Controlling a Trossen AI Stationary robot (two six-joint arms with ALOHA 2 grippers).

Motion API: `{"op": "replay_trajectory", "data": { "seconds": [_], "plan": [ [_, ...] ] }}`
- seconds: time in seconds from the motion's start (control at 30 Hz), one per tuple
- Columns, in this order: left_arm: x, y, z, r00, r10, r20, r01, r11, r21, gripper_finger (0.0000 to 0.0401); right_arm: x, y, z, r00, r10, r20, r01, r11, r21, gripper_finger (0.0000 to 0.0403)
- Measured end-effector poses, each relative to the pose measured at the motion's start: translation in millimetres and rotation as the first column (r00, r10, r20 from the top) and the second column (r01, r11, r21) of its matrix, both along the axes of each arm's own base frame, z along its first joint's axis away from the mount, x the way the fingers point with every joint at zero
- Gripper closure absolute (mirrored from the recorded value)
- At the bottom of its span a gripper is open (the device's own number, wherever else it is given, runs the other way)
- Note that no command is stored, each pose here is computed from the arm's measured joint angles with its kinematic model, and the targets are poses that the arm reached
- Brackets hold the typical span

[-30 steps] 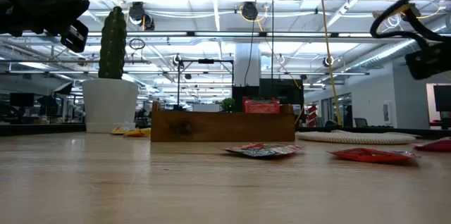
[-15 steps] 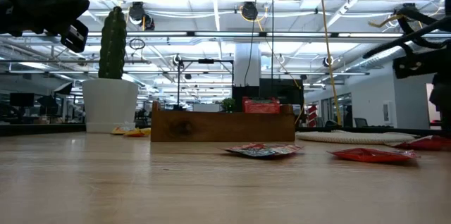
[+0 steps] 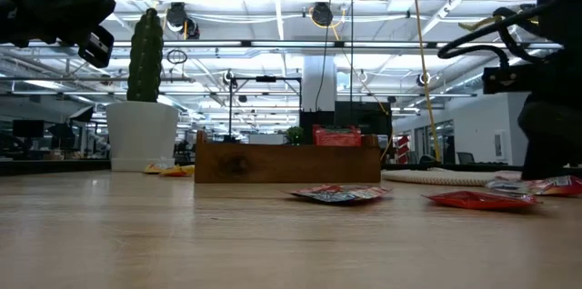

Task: Pick & Place Tea
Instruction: Put the red tea bag into the right section of the wooden organizer

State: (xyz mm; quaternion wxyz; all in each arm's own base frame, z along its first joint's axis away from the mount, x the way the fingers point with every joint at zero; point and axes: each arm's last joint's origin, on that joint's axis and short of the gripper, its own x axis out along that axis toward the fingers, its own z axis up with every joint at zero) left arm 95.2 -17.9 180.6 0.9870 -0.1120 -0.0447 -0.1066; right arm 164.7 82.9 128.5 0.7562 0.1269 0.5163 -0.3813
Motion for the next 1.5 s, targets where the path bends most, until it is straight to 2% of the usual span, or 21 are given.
{"op": "replay_trajectory", "data": {
  "seconds": [0.13,0.2,0.3,0.4,0.53,0.73,1.07,1.3,1.5],
  "plan": [
    [0.0,0.0,0.0,1.0,0.0,0.0,0.0,1.0,0.0,0.0343,-1.0,-0.9,29.0,0.999,0.022,-0.034,-0.02,0.998,0.064,0.025],
    [0.0,0.0,0.0,1.0,0.0,0.0,0.0,1.0,0.0,0.0343,3.9,2.1,44.1,0.998,0.063,-0.013,-0.06,0.987,0.15,0.025],
    [0.0,0.0,0.0,1.0,0.0,0.0,0.0,1.0,0.0,0.0343,16.6,9.1,59.1,0.993,0.121,0.0,-0.115,0.948,0.297,0.025],
    [0.0,0.0,0.0,1.0,0.0,0.0,0.0,1.0,0.0,0.0343,30.2,13.8,61.2,0.989,0.145,-0.039,-0.121,0.923,0.364,0.025],
    [0.0,0.0,0.0,1.0,0.0,0.0,0.0,1.0,0.0,0.0343,39.9,10.5,49.3,0.976,0.174,-0.132,-0.103,0.9,0.423,0.025],
    [0.0,0.0,0.0,1.0,0.0,0.0,0.0,1.0,0.0,0.0343,40.0,-3.4,37.1,0.972,0.145,-0.182,-0.055,0.903,0.425,0.025],
    [0.0,0.0,0.0,1.0,0.0,0.0,0.0,1.0,0.0,0.0343,47.5,-6.5,17.7,0.989,0.143,-0.027,-0.108,0.843,0.528,0.025],
    [0.0,0.0,0.0,1.0,0.0,0.0,0.0,1.0,0.0,0.0343,36.5,-12.4,2.8,0.993,0.109,-0.043,-0.075,0.874,0.481,0.025],
    [0.0,0.0,0.0,1.0,0.0,0.0,0.0,1.0,0.0,0.0343,17.8,-18.8,-20.0,0.995,0.07,-0.078,-0.024,0.88,0.474,0.026]
  ]
}}
